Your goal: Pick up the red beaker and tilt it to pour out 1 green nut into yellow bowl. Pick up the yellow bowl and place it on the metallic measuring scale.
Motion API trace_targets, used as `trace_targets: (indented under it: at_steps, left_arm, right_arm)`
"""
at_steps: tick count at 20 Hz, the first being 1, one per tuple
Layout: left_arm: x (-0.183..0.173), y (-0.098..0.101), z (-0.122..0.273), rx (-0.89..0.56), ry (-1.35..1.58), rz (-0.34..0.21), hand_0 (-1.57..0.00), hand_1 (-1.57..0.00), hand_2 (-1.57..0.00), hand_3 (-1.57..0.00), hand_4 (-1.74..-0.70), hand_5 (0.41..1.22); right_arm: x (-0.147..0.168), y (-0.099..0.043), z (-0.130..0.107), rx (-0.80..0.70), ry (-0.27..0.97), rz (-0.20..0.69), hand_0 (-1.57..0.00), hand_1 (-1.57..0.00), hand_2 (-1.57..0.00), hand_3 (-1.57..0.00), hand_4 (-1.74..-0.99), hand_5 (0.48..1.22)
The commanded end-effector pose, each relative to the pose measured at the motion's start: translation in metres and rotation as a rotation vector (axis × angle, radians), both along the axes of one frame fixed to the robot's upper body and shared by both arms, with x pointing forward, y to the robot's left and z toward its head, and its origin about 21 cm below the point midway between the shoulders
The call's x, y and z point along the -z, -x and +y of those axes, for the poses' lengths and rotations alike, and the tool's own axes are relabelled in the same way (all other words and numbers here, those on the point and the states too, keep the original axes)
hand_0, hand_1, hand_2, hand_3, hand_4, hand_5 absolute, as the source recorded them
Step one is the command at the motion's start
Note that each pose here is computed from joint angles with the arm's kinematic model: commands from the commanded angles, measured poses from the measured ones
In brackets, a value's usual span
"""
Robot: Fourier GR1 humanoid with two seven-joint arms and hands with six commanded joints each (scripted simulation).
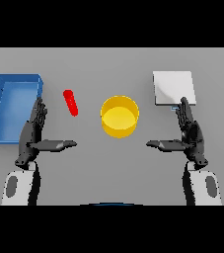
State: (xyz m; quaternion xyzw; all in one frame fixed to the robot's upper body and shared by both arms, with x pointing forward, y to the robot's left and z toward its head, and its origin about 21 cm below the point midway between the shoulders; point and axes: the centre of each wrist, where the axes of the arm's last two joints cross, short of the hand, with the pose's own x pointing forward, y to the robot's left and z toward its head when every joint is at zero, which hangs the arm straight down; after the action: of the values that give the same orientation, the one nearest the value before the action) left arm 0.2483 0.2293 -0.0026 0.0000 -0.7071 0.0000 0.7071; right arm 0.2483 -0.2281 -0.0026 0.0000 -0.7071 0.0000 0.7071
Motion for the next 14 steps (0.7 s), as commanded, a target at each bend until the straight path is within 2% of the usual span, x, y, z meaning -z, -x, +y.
trace_targets:
  at_steps: [1, 6, 7, 8, 9, 11, 14]
  left_arm:
    - [0.000, 0.000, 0.000, -0.001, 0.000, 0.000, 0.00, 0.00, 0.00, 0.00, -1.15, 0.599]
    - [0.000, -0.001, 0.002, -0.005, -0.001, 0.006, 0.00, 0.00, 0.00, 0.00, -1.15, 0.599]
    - [-0.004, 0.008, 0.005, 0.022, -0.063, -0.015, 0.00, 0.00, 0.00, 0.00, -1.15, 0.599]
    - [-0.007, 0.017, 0.006, 0.048, -0.105, -0.043, 0.00, 0.00, 0.00, 0.00, -1.16, 0.599]
    - [-0.009, 0.019, 0.003, 0.058, -0.130, -0.031, 0.00, 0.00, 0.00, 0.00, -1.16, 0.599]
    - [-0.015, 0.019, -0.001, 0.070, -0.142, -0.016, 0.00, 0.00, 0.00, 0.00, -1.16, 0.599]
    - [-0.019, 0.018, 0.002, 0.080, -0.173, -0.009, 0.00, 0.00, 0.00, 0.00, -1.16, 0.603]
  right_arm:
    - [0.000, 0.000, 0.000, 0.000, -0.001, 0.000, 0.00, 0.00, 0.00, 0.00, -1.167, 0.599]
    - [0.001, 0.001, 0.007, -0.007, -0.009, -0.003, 0.00, 0.00, 0.00, 0.00, -1.167, 0.599]
    - [-0.002, 0.009, 0.002, 0.004, 0.154, -0.081, 0.00, 0.00, 0.00, 0.00, -1.167, 0.599]
    - [-0.003, 0.017, 0.005, -0.001, 0.244, -0.118, 0.00, 0.00, 0.00, 0.00, -1.163, 0.595]
    - [-0.004, 0.021, 0.007, -0.008, 0.295, -0.128, 0.00, 0.00, 0.00, 0.00, -1.162, 0.594]
    - [-0.006, 0.026, 0.011, -0.006, 0.347, -0.121, 0.00, 0.00, 0.00, 0.00, -1.159, 0.590]
    - [-0.006, 0.029, 0.014, -0.001, 0.332, -0.115, 0.00, 0.00, 0.00, 0.00, -1.183, 0.596]
